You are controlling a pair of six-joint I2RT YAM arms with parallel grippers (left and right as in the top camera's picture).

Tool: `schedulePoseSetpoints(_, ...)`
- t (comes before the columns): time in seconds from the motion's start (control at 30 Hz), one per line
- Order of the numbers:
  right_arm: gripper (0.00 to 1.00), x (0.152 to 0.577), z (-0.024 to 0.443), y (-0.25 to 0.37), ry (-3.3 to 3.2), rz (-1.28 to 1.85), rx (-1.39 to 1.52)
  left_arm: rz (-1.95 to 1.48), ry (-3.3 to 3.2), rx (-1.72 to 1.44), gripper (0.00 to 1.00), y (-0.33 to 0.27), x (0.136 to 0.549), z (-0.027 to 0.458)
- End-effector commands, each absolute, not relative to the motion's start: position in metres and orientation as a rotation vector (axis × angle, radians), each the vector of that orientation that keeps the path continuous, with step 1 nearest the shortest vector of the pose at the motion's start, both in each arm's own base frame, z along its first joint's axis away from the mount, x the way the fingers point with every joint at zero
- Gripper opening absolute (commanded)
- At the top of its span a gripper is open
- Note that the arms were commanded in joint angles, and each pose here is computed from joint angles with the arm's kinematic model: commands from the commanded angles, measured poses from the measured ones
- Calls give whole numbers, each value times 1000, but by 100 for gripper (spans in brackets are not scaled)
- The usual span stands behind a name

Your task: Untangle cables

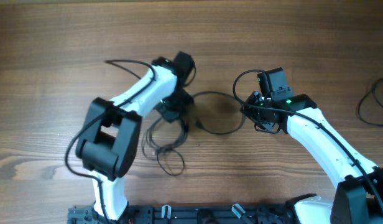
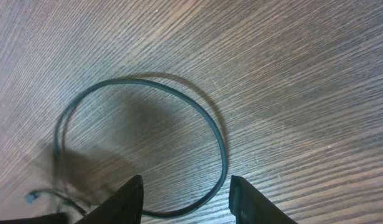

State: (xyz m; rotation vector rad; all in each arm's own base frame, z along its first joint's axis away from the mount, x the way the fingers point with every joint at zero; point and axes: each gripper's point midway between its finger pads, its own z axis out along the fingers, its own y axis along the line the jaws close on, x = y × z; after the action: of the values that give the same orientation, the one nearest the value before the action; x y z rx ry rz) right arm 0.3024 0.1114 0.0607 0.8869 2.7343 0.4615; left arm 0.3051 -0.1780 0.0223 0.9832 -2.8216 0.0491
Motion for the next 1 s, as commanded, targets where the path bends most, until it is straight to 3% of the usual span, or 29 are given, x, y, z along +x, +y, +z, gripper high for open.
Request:
schedulePoseSetpoints(0.0,49,305,61,107,2726,428,867,345,-3077,758,4,-185,343,111)
schedulePoseSetpoints(0.13,51,304,62,113,2740,476,853,509,-3222,572,4,-189,341,164)
schedulePoseSetpoints(0.3,57,321,109,187,2634,1030,159,677,-3318,232,4,-196,319,212)
schedulePoseSetpoints(0.4,57,325,142,214,2486,1258,-19,852,-3279,-45,4,-212,305,228)
schedulePoseSetpoints(0.53,57,336,160,221,2351,1263,-178,941,-3247,-275,4,-221,296,235)
schedulePoseSetpoints(0.63,66,338,163,222,2244,1160,-424,918,-3243,-332,4,-219,292,234)
schedulePoseSetpoints(0.7,78,333,168,226,2171,1158,-563,903,-3239,-392,4,-218,290,232)
schedulePoseSetpoints(0.8,79,317,188,240,2015,1275,-753,791,-3289,-455,4,-208,294,227)
schedulePoseSetpoints(0.97,79,308,207,243,1928,1313,-815,267,-3506,-349,4,-157,322,218)
